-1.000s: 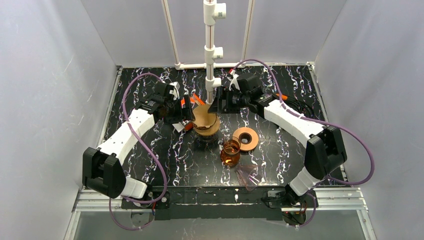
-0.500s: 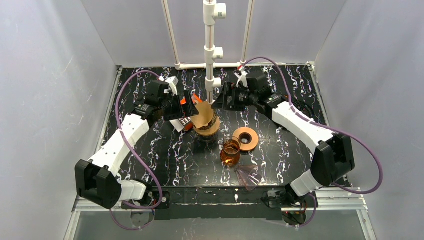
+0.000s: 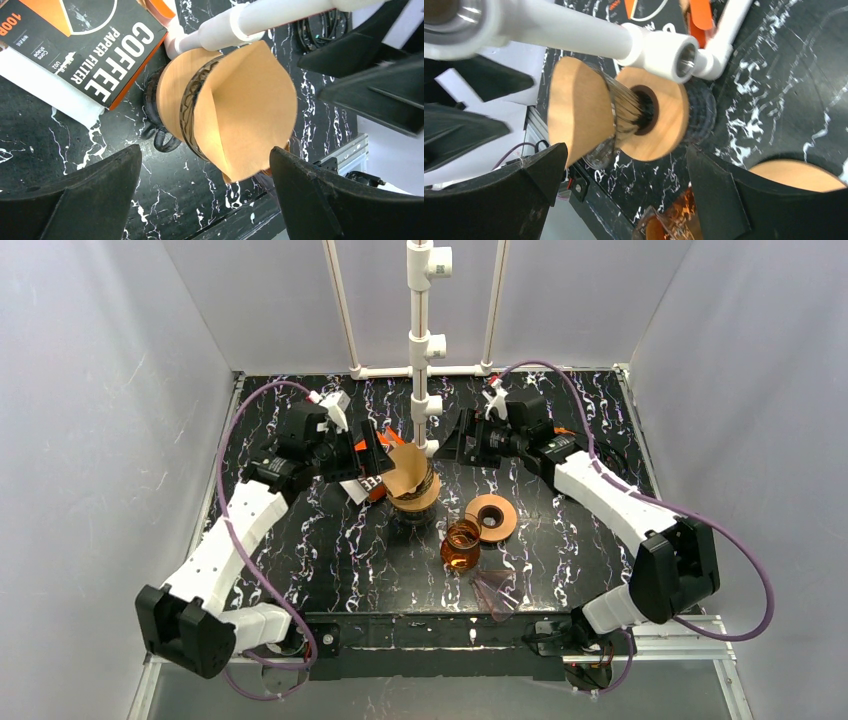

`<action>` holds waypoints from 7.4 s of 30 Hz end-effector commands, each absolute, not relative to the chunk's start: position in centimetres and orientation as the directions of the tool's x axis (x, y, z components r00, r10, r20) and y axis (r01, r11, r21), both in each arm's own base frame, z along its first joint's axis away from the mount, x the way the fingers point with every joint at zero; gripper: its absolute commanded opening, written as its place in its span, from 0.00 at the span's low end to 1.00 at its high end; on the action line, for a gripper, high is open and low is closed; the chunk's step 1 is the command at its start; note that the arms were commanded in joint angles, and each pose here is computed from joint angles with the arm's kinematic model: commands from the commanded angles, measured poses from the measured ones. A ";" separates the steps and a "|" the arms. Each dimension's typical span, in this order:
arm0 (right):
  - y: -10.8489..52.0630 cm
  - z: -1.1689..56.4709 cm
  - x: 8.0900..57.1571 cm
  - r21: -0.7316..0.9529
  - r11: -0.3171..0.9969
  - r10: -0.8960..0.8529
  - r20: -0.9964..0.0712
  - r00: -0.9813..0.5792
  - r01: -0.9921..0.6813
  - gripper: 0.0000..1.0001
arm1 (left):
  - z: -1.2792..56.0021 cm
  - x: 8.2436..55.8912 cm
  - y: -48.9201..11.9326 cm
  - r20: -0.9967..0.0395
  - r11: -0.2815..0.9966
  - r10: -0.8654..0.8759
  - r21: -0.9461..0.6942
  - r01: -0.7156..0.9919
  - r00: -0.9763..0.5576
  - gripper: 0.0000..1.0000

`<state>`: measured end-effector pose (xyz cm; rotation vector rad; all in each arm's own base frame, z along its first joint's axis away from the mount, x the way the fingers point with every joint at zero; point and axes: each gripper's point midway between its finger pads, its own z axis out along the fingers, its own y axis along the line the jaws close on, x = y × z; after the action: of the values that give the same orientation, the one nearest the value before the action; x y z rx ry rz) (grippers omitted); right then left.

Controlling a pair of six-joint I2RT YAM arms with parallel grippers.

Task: Place the coffee filter in the dripper
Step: Place the coffee filter in the coffee dripper, then pick up the dripper holder from the center of the board, then place the dripper holder onto the coffee server.

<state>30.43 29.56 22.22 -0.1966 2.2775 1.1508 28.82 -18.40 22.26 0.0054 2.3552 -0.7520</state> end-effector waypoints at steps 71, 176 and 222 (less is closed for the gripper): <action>13.1 5.6 28.5 0.021 0.996 -0.072 -0.409 -0.910 -0.088 0.06 | 22.5 18.4 -18.0 -0.471 0.686 -0.264 -0.705 0.180 -0.842 0.98; 20.3 23.5 22.8 0.551 0.759 0.109 -0.633 -0.767 -0.346 0.98 | 21.7 12.6 -32.0 -0.283 0.429 -0.152 -0.882 0.195 -0.947 0.00; 21.2 20.2 22.2 0.603 0.730 0.081 -0.545 -0.835 -0.323 0.96 | 20.9 17.5 -32.4 -0.292 0.363 -0.422 -0.922 0.135 -0.859 0.00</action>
<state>21.87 20.78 19.82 -0.1562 2.4056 0.9373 17.07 -32.08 17.71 -0.2926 2.2539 -1.4543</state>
